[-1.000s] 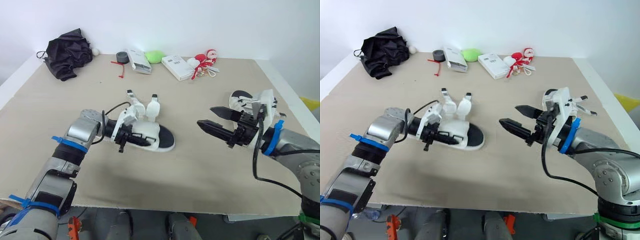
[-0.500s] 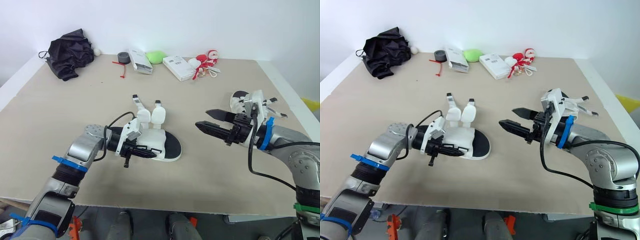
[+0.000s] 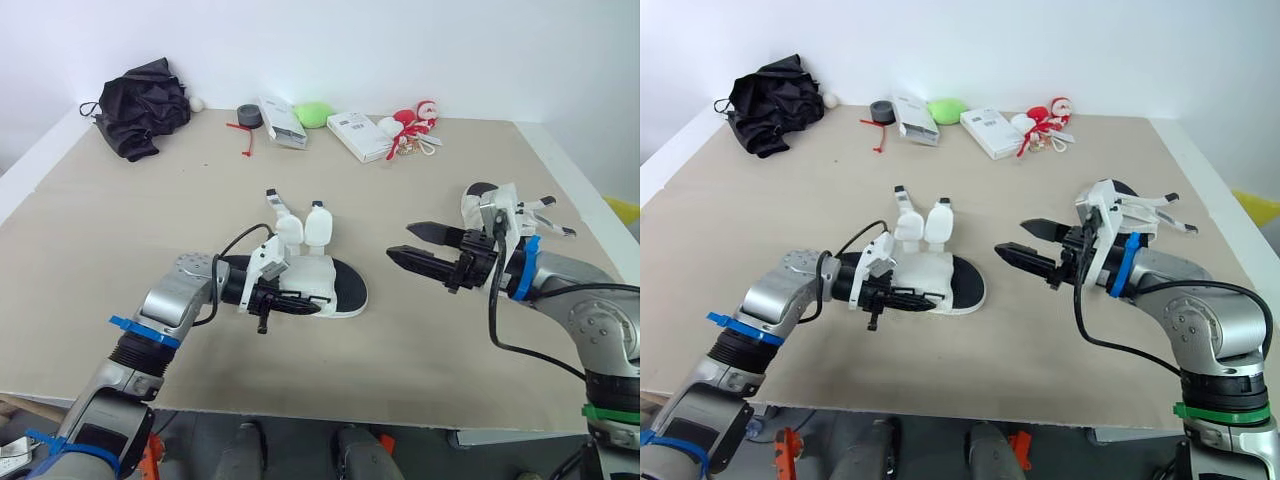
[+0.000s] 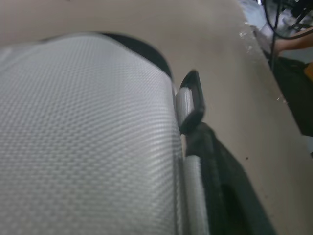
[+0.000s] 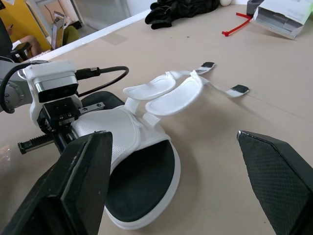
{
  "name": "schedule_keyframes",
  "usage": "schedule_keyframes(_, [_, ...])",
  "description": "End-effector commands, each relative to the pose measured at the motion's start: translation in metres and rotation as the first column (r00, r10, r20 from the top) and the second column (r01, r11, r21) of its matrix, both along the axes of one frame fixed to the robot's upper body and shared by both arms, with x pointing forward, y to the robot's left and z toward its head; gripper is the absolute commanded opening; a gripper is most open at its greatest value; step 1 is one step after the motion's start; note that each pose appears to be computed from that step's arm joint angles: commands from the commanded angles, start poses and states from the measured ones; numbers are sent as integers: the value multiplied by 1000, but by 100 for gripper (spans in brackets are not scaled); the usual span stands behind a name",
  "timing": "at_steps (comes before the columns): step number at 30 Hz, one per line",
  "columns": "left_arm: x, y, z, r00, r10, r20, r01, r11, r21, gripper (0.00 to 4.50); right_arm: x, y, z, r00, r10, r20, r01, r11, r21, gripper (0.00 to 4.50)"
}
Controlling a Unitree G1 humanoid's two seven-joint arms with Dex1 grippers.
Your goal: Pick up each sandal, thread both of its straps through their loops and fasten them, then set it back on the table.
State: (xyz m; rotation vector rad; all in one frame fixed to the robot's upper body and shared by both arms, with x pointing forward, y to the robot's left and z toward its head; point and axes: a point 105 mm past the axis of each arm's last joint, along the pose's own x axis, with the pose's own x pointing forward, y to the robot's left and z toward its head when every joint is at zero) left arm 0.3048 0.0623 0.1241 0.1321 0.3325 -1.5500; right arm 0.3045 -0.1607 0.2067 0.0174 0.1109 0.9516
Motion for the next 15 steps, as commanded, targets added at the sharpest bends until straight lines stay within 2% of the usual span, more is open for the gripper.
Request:
schedule_keyframes(1, [0,-4,12,1000,-12,5,12,999,-37,201,-1,4,10,999,19,48,-19,1000,1,438])
schedule_keyframes(6, [3,-2,16,999,10,32,-9,999,-40,419,-1,6,9,999,37,38,-37,999,0,438])
schedule_keyframes(8, [2,-1,22,999,10,31,-8,998,-58,441,-3,9,6,998,60,24,-60,998,-9,438])
schedule_keyframes(11, [0,5,28,1000,8,9,-7,998,-70,441,-4,14,-6,995,95,-5,-96,994,-51,438])
schedule_keyframes(15, [-7,20,31,1000,-14,-27,13,999,-30,441,-1,23,-30,990,132,-43,-137,978,-157,438])
